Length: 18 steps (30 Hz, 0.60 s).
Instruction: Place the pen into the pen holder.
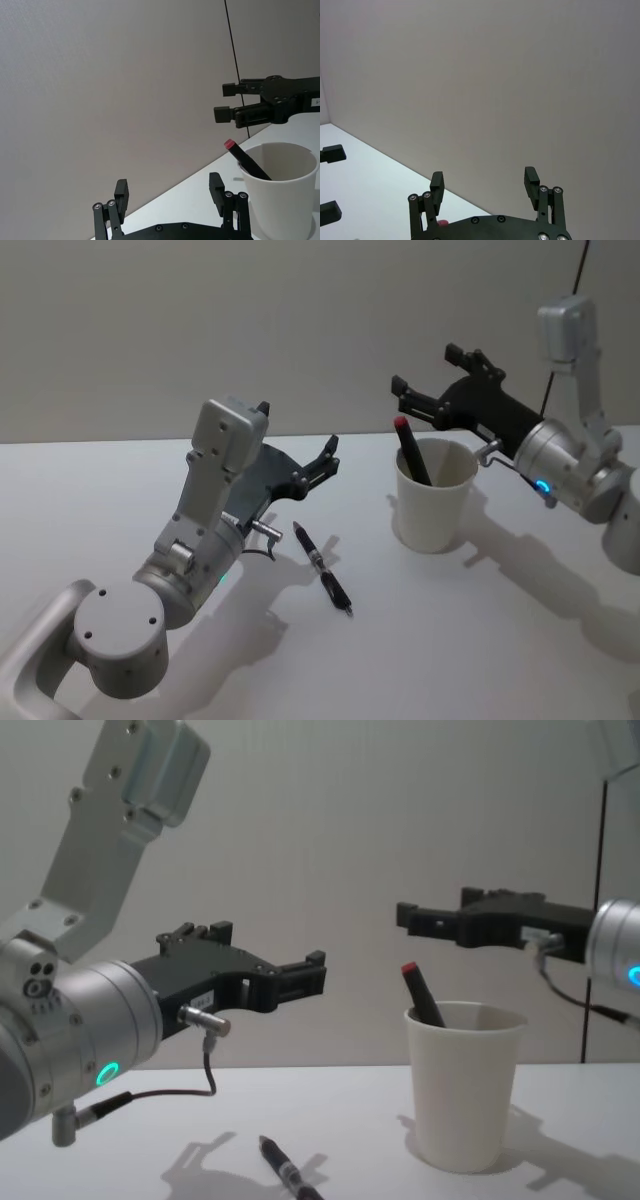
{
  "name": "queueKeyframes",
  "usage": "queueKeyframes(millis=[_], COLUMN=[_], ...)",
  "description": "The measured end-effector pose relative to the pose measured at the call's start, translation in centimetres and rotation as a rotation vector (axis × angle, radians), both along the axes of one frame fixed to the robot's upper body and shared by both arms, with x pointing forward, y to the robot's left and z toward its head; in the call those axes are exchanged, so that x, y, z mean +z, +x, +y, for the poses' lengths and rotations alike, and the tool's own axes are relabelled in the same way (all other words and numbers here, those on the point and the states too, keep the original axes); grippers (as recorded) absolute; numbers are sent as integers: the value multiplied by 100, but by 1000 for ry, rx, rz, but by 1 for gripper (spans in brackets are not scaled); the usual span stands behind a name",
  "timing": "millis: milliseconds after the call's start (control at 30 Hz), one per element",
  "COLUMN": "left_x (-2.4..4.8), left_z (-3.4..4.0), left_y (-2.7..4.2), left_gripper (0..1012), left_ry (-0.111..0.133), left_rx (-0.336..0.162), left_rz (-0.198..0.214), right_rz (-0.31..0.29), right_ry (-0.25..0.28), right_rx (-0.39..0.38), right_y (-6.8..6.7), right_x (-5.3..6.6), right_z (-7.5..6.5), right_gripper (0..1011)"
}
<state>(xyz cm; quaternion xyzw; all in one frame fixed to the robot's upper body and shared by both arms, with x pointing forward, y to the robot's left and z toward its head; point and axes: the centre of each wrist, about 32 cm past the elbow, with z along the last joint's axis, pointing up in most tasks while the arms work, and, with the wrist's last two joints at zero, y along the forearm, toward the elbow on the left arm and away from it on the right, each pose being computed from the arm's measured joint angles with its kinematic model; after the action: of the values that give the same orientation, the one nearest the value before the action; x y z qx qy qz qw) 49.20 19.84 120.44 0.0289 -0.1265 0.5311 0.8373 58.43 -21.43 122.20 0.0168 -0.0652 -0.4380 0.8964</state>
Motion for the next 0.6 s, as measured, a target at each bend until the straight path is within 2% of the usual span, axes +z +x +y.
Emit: queueKeyframes(millis=[200, 300, 600], left_x=[0, 0, 0], left_z=[0, 0, 0], left_y=[0, 0, 0], left_gripper=[1001, 1001, 1001], left_ry=[0, 0, 0], left_rx=[0, 0, 0], left_rz=[0, 0, 0], right_rz=[34, 73, 140], right_ry=[-12, -28, -67], right_rx=[-14, -26, -54], right_y=[-137, -227, -394], right_x=[89, 130, 172], right_z=[-99, -163, -278], right_gripper=[1001, 1001, 1001])
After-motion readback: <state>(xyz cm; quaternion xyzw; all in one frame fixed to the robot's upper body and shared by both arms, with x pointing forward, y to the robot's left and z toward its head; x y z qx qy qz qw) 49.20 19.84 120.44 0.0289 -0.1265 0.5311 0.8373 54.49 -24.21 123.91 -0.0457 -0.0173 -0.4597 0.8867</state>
